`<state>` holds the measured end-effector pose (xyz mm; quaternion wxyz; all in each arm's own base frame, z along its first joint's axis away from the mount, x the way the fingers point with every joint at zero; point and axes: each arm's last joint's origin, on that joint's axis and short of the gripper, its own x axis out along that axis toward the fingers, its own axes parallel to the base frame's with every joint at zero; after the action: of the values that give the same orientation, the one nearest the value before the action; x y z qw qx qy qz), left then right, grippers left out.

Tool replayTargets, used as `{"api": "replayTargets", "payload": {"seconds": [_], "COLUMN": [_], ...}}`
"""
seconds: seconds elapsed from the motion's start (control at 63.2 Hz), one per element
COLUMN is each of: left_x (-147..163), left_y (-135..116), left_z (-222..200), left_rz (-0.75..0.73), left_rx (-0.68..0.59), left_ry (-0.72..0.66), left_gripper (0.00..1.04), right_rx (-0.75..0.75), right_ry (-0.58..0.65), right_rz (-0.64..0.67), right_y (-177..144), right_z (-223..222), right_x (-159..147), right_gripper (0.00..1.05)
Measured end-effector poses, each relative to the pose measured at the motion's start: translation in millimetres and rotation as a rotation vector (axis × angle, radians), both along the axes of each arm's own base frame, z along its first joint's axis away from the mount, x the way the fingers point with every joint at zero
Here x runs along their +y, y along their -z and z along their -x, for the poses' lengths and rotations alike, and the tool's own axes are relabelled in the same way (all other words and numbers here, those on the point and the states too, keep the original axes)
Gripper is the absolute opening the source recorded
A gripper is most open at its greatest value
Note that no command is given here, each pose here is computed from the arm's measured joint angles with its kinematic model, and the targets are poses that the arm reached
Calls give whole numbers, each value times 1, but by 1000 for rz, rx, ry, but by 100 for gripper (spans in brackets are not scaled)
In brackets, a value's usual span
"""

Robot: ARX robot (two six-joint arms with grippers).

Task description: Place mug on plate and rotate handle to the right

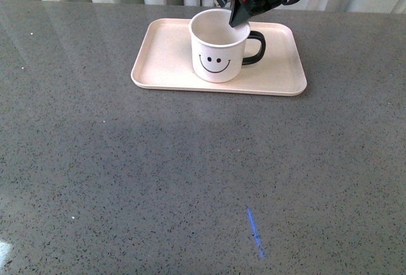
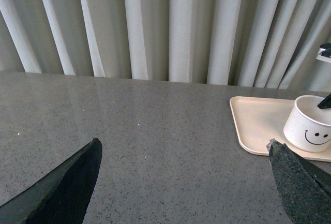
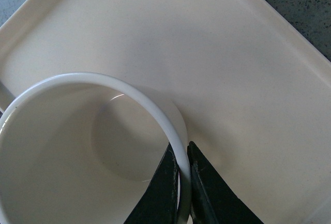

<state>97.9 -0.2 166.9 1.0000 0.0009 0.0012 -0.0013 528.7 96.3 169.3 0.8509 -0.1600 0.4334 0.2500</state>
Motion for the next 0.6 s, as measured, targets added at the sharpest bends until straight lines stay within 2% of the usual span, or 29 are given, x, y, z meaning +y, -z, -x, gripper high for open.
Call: {"api": "replayTargets", "payload": {"seconds": [0.142, 0.443, 0.506, 0.601], "left_x": [0, 0, 0, 0], "left_y": [0, 0, 0, 0], "left_z": [0, 0, 0, 0], "left_rz": [0, 0, 0, 0], "left_rx": [0, 0, 0, 0], "left_ry": [0, 0, 0, 0], "left_gripper": [96, 96, 96, 96], "right_rx": [-6, -3, -4, -5], "right_ry": [-5, -8, -10, -12], "right_rz": [16, 37, 33, 23], "right_y": [2, 7, 6, 7], "right_z": [0, 1, 1, 1], "right_x": [0, -1, -1, 0], "right_gripper": [5, 50, 64, 78]}}
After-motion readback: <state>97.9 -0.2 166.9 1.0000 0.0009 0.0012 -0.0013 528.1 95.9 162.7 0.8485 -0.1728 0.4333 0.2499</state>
